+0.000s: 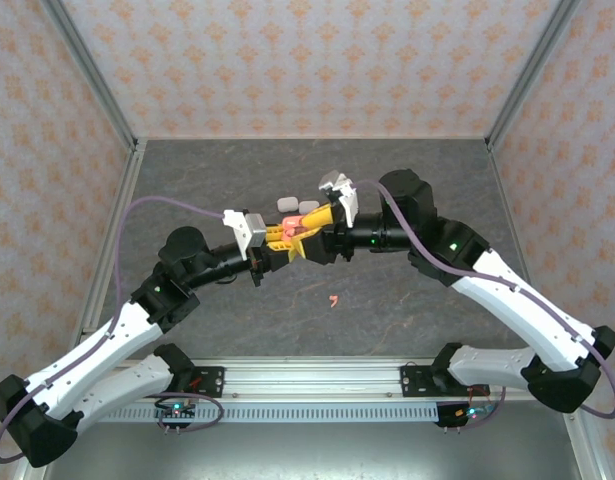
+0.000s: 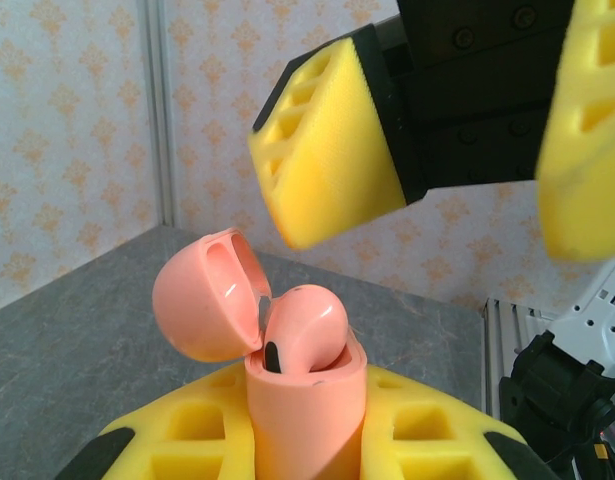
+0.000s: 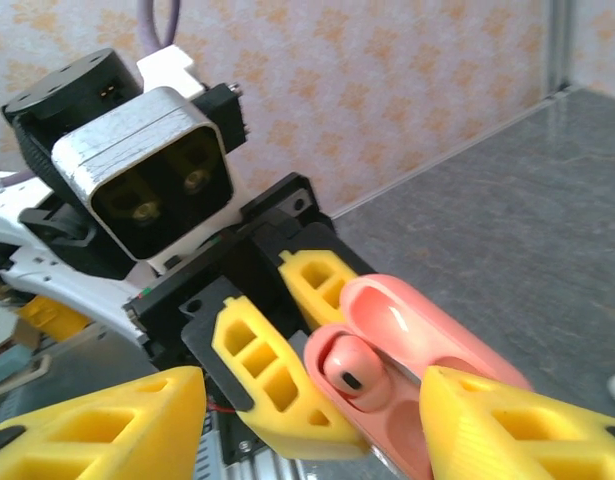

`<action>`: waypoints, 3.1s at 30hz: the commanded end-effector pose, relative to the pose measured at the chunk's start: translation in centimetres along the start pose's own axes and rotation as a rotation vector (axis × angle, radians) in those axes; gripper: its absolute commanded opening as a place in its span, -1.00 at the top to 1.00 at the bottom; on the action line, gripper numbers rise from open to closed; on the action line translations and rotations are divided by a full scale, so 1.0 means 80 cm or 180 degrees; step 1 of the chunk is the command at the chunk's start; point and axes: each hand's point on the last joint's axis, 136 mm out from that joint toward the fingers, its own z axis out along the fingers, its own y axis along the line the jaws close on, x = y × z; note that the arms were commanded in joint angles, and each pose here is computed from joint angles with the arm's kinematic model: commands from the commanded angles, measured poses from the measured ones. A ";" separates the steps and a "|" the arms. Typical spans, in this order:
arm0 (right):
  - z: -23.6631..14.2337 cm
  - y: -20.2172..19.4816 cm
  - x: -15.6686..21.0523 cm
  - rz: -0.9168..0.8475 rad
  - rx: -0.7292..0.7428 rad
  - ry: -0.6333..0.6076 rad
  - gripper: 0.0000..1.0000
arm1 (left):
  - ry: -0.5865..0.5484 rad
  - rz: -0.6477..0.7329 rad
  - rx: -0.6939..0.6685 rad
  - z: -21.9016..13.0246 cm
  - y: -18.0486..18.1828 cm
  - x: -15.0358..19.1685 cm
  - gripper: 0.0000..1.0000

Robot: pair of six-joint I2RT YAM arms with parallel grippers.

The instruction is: Insert the wireless bluetooth earbuds into the charging case

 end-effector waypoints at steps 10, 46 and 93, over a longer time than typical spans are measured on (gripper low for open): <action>-0.065 -0.085 0.041 0.0426 0.1406 -0.0091 -0.34 | -0.0025 0.0016 -0.0108 -0.014 -0.001 -0.005 1.00; 0.044 -0.210 0.392 0.2195 0.2480 0.1940 -0.15 | -0.0003 -0.0058 -0.0258 -0.026 0.004 0.010 1.00; 0.093 -0.209 0.416 0.1853 0.2384 0.2424 0.34 | 0.0043 -0.0081 -0.0316 -0.027 0.008 0.016 1.00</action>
